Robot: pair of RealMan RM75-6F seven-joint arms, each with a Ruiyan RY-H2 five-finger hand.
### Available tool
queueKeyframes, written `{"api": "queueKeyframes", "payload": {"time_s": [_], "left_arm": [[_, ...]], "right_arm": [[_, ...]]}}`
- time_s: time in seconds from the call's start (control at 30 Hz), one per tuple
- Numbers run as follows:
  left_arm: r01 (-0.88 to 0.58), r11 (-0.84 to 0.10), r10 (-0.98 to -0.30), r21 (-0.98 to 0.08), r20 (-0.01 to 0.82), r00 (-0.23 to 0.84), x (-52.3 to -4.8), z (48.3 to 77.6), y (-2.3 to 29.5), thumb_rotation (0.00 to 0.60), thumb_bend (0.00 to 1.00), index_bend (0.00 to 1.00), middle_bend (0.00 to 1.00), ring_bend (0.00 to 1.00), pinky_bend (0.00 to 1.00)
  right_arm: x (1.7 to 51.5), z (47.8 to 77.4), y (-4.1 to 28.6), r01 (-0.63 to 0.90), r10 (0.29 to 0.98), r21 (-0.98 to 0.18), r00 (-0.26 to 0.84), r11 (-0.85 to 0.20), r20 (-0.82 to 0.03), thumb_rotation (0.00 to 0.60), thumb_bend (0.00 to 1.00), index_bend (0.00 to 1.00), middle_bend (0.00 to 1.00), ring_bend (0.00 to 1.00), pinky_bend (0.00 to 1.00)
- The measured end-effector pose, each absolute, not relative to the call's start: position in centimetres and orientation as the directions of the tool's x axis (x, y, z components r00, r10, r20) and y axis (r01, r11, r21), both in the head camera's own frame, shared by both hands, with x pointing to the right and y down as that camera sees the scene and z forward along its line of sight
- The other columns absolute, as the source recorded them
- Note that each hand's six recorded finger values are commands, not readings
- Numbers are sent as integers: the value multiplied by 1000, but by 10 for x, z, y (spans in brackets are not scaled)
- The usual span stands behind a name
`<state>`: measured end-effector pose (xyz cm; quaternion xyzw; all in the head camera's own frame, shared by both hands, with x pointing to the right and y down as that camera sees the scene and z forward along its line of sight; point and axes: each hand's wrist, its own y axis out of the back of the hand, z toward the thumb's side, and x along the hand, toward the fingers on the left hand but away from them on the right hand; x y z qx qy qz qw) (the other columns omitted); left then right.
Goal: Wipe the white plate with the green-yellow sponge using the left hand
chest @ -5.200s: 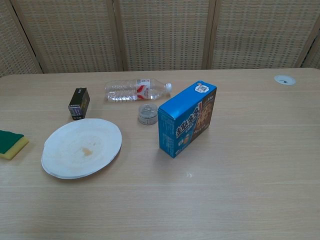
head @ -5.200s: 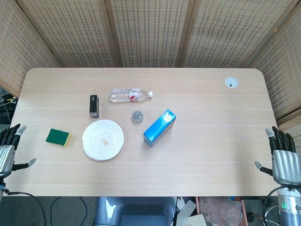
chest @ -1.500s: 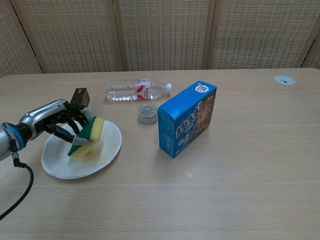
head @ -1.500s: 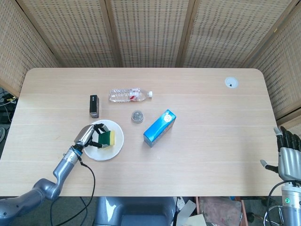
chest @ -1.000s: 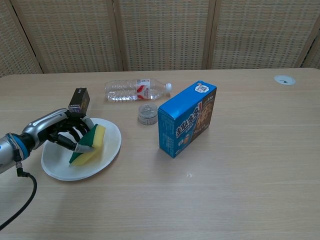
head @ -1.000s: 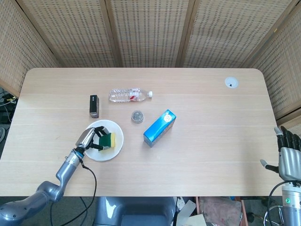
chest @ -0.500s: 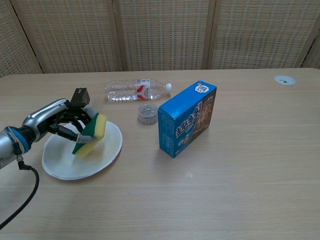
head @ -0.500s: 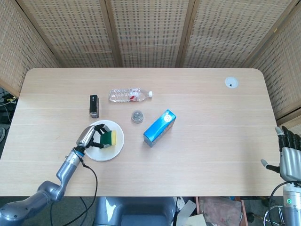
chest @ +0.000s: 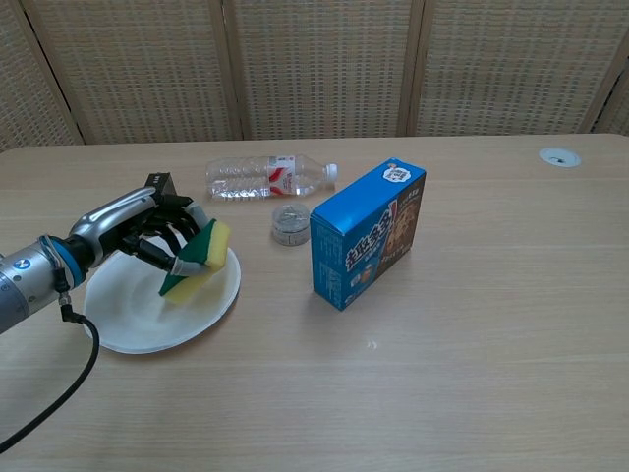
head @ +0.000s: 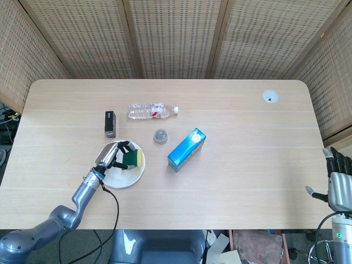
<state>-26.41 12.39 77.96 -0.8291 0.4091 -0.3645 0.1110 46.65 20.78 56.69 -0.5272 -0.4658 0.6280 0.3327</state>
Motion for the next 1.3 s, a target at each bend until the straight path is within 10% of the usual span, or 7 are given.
{"api": "queueKeyframes", "payload": {"time_s": [0.87,1.3], "left_arm": [[-584,-658,-736,-476,573,361,-284,800,143,600,89,637,494,398,444],[-617,-595,-800,-514,449,398,-270,766,103,600,90,637,494,399,444]], "right_arm": [[467,563,207,97,910,-936,-216,-339,-352,600,0,0,0,0,0],[469,557,206,111,915,-939,-216,-324,-341,600,0,0,0,0,0]]}}
